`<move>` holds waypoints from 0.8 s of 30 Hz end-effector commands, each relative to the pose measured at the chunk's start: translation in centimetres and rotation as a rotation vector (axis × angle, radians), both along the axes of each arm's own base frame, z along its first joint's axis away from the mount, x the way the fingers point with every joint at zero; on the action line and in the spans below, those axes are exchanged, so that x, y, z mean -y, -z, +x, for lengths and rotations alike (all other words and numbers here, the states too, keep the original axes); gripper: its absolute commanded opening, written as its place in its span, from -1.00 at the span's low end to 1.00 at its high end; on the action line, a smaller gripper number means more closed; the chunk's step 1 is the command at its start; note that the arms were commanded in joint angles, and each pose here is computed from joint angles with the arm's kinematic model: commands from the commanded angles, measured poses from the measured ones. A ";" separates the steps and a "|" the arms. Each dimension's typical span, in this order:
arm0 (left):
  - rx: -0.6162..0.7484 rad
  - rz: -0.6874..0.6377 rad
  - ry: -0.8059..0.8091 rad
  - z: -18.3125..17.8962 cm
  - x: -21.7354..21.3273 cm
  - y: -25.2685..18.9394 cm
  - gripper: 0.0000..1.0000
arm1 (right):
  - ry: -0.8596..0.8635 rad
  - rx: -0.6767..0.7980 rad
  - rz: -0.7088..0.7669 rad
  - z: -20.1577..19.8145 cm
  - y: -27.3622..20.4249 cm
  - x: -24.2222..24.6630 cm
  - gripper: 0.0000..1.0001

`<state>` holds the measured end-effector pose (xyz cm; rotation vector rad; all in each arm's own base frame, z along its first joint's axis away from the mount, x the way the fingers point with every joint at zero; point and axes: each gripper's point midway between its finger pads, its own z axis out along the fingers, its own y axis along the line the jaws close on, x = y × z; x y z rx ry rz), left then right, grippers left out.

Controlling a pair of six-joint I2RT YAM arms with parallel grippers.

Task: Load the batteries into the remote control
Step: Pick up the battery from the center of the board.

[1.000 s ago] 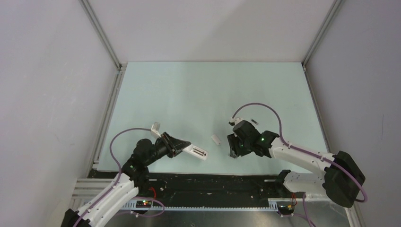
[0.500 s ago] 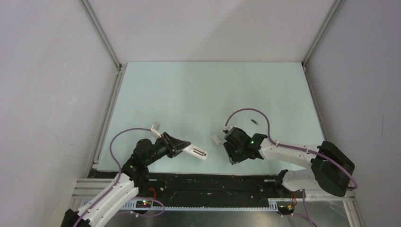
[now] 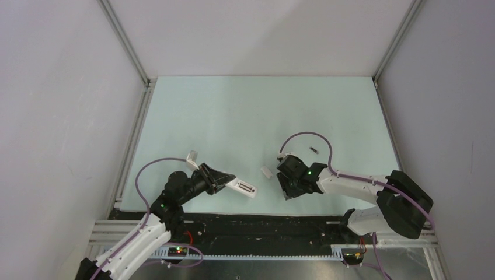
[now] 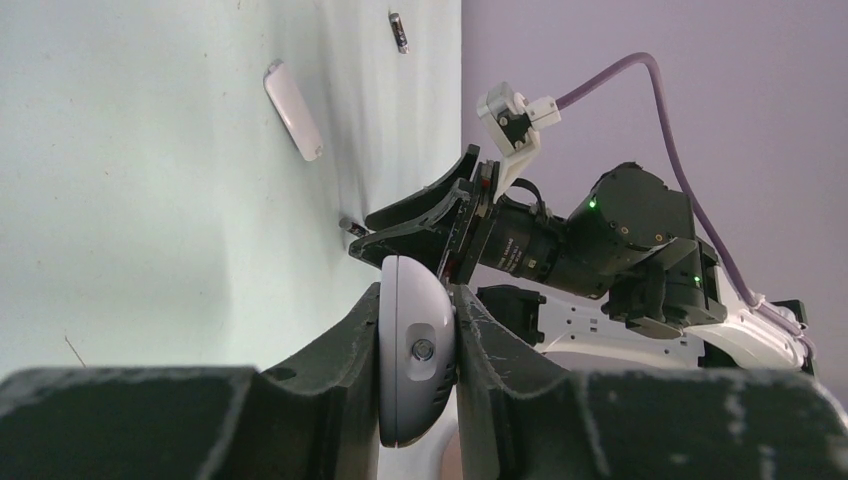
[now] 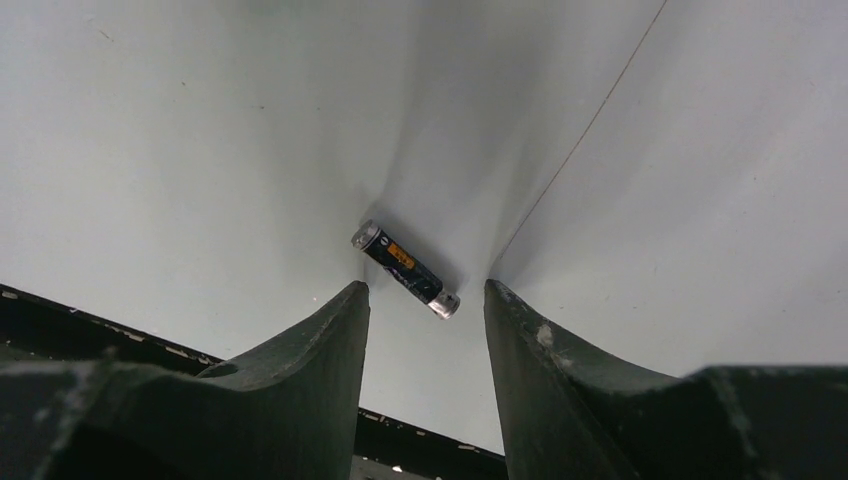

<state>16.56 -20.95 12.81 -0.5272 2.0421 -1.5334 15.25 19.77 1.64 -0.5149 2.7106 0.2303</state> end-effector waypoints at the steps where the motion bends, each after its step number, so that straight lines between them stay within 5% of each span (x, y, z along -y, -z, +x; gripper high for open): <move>1: 0.083 -0.031 0.017 0.1 0.4 -2.7 -0.99 | 0.014 0.010 0.014 0.8 0.2 -0.7 0.02; 11: 0.080 -0.030 0.014 0.2 0.3 -2.6 -0.99 | -0.020 -0.014 -0.010 -0.2 0.8 -1.2 -0.25; 24: 0.083 -0.035 0.017 0.2 0.4 -2.9 -0.99 | -0.045 -0.044 -0.080 -2.7 1.7 -2.6 -0.32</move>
